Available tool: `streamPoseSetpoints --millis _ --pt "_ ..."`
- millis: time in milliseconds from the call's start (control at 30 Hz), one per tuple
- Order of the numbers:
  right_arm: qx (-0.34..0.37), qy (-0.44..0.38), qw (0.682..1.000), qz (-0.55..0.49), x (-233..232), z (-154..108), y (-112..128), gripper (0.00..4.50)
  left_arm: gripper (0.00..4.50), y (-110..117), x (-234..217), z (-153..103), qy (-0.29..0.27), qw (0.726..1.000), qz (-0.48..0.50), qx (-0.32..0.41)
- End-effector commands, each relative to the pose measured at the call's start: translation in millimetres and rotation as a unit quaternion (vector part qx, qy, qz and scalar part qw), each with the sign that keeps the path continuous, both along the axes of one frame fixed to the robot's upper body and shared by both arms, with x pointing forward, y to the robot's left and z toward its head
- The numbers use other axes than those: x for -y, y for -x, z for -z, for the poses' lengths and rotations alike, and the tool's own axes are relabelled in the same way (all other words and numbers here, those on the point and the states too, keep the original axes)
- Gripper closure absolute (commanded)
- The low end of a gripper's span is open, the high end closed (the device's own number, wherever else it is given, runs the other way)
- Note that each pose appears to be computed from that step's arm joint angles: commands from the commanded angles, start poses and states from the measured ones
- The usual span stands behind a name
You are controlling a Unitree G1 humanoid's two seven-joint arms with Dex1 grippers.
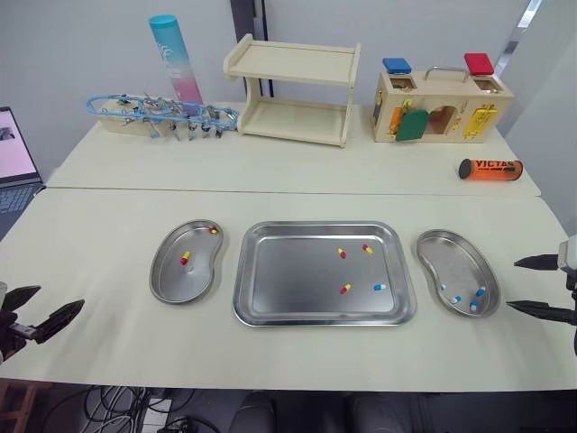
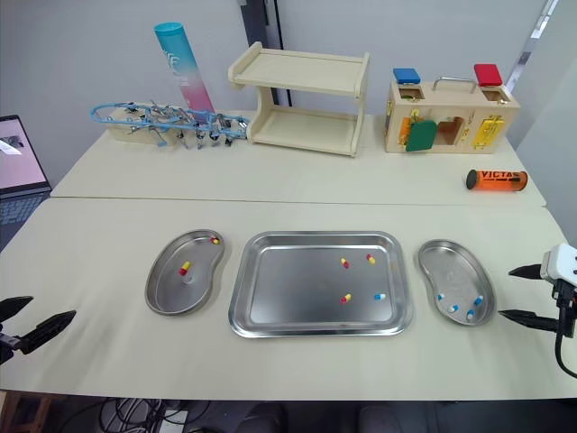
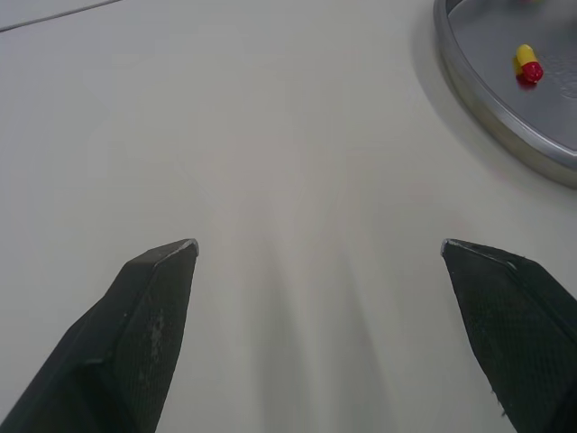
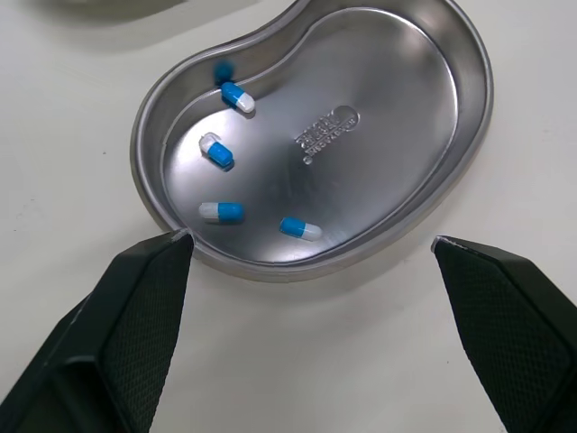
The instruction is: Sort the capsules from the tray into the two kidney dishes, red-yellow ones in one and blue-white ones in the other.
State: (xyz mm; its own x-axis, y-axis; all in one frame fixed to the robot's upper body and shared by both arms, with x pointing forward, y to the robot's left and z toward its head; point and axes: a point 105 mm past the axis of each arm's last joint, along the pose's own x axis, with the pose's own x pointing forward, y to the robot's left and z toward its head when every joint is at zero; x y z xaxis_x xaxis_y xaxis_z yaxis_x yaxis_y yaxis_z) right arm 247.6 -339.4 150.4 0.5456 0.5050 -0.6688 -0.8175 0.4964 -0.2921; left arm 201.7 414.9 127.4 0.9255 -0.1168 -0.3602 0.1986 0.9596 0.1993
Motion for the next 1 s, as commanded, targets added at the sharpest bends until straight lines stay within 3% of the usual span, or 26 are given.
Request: streamPoseSetpoints --millis 33,433,533,733,1000 --pt "0.009 0.003 1.000 0.000 2 -9 0 0.00 0.02 3 -2 -13 -0.022 1.000 0.005 0.011" --pt "0.013 0.002 1.000 -0.024 -5 -10 3 0.00 0.02 -13 25 -37 -0.024 0.996 0.084 0.017" --pt "0.045 0.004 0.998 -0.042 -11 -15 0 0.00 0.02 -21 41 -41 -0.029 0.993 0.117 0.020" --pt "0.067 -0.019 0.993 -0.095 -41 -28 -4 0.00 0.02 -40 111 -52 -0.016 0.969 0.244 0.039" --pt "0.064 -0.080 0.979 -0.175 -101 -31 6 0.00 0.02 -47 195 -57 0.028 0.921 0.387 0.021"
